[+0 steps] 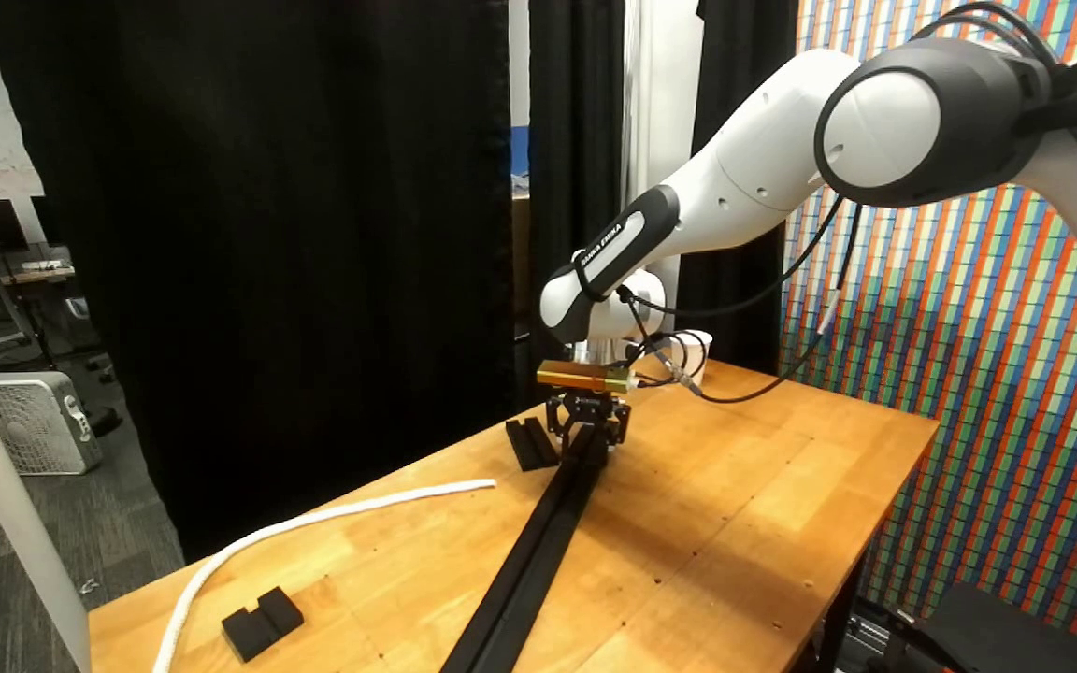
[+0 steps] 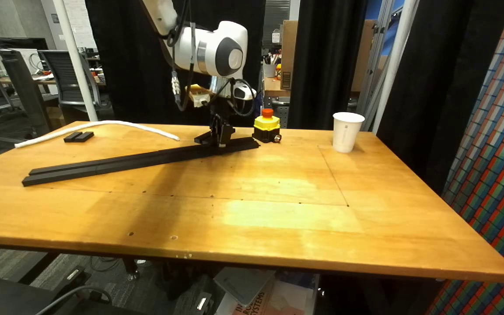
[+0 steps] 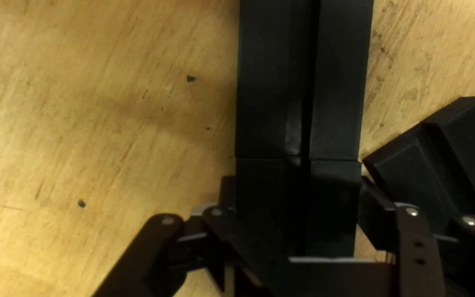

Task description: Organize the black objects in a line

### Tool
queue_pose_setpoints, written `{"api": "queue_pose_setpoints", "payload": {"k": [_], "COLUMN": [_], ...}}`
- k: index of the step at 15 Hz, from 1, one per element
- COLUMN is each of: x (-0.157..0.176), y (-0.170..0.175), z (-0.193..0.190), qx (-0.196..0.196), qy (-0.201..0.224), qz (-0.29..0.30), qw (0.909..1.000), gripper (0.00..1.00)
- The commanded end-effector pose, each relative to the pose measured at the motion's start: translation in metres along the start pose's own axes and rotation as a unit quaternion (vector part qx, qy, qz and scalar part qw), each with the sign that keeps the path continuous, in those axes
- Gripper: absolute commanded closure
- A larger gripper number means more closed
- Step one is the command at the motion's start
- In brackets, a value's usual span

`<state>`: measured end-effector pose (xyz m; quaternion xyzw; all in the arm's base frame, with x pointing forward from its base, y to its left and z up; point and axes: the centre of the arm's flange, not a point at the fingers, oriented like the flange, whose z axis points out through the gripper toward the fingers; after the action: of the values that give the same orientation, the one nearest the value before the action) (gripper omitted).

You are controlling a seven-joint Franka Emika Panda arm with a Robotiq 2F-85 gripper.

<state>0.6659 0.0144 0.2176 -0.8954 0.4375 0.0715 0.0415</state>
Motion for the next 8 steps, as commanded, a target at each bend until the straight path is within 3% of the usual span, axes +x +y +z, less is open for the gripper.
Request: {"api": "queue_pose_setpoints", "payload": {"k": [1, 8], "x": [-0.0074, -0.0143], "y": [0.0012, 0.0025], "z": [-0.0054, 0.0042], "qx": [0.02, 0.027], "qy": [-0.008, -0.024], "qz": [-0.01, -0.01], "qw": [0.9997, 0.9993], "gripper": [0.55, 0.55]}}
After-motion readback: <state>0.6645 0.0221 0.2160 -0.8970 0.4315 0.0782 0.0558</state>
